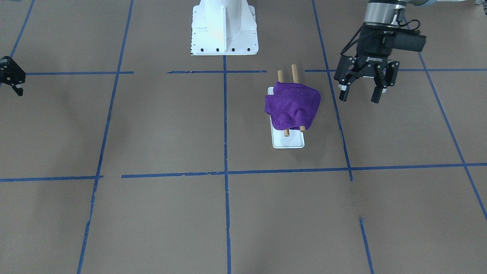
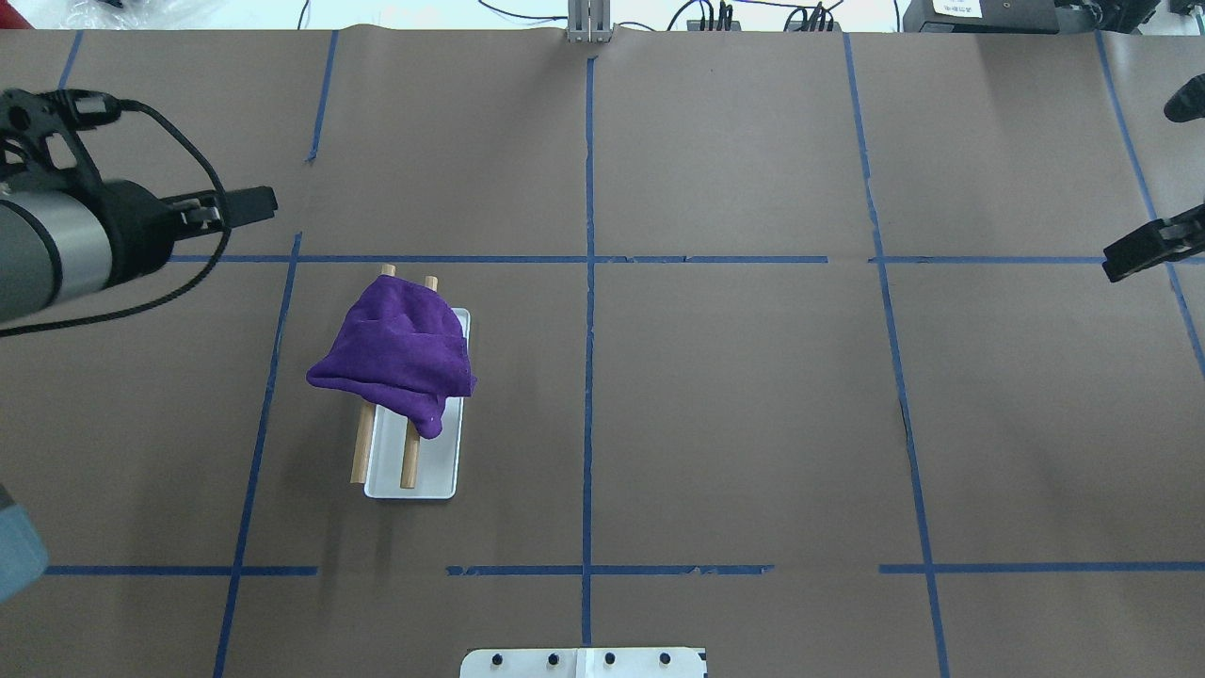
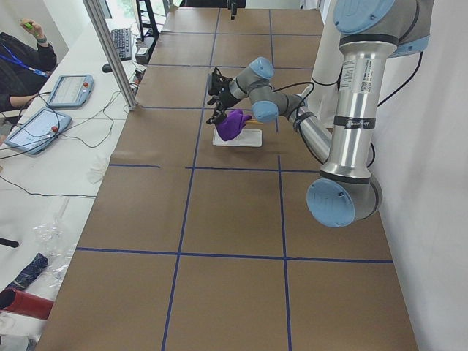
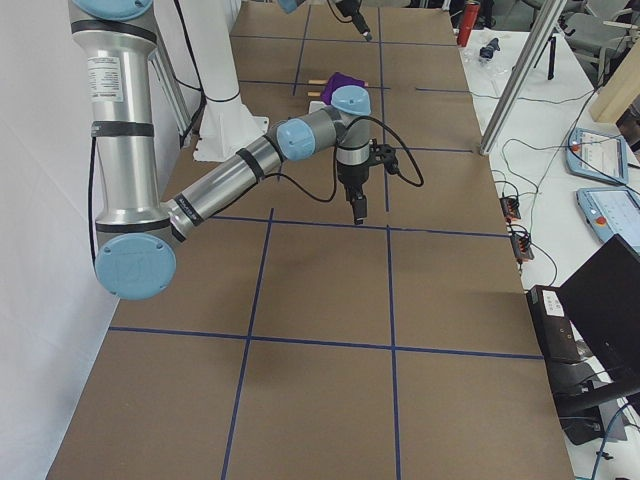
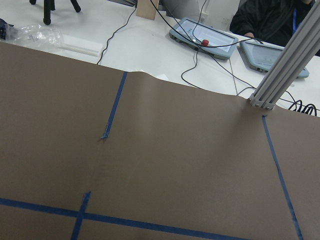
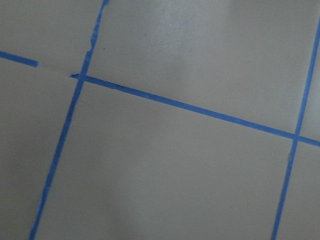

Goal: Hang towel on rack

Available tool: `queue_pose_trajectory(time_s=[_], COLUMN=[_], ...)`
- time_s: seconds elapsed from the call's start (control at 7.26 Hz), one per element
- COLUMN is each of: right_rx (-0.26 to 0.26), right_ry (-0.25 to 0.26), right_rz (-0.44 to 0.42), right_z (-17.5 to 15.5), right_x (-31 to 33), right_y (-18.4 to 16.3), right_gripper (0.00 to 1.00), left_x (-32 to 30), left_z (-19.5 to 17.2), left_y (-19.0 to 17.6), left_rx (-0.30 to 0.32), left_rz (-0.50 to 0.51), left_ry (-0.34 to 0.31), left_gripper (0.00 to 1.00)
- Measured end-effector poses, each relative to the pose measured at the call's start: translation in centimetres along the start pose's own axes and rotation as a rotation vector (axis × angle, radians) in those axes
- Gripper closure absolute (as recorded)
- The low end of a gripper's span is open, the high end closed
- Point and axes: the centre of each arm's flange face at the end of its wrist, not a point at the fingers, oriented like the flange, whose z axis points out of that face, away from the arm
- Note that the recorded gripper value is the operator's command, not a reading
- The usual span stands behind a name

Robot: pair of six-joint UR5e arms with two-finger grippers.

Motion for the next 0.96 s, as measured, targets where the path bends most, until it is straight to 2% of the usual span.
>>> queue_pose_trajectory(time_s=[0.41, 0.83, 0.96], right_rx=[-0.06, -0.079, -0.078], right_ry=[-0.013, -0.054, -0.059], right_rz=[-0.042, 0.014, 0.023], right_z=[2.1, 3.4, 3.6], right_x=[10.5, 14.7, 15.3], right_y=[3.0, 4.1, 3.7], right_gripper=[0.0, 0.0, 0.0], left_x=[-3.8, -1.7, -1.7], left_z=[-3.5, -4.5, -4.9], left_y=[-5.5, -5.9, -6.0], left_rx=[-0.182, -0.414, -0.467], left_rz=[0.154, 0.159, 0.206], left_ry=[-0.088, -0.122, -0.146], left_gripper=[0.0, 0.0, 0.0])
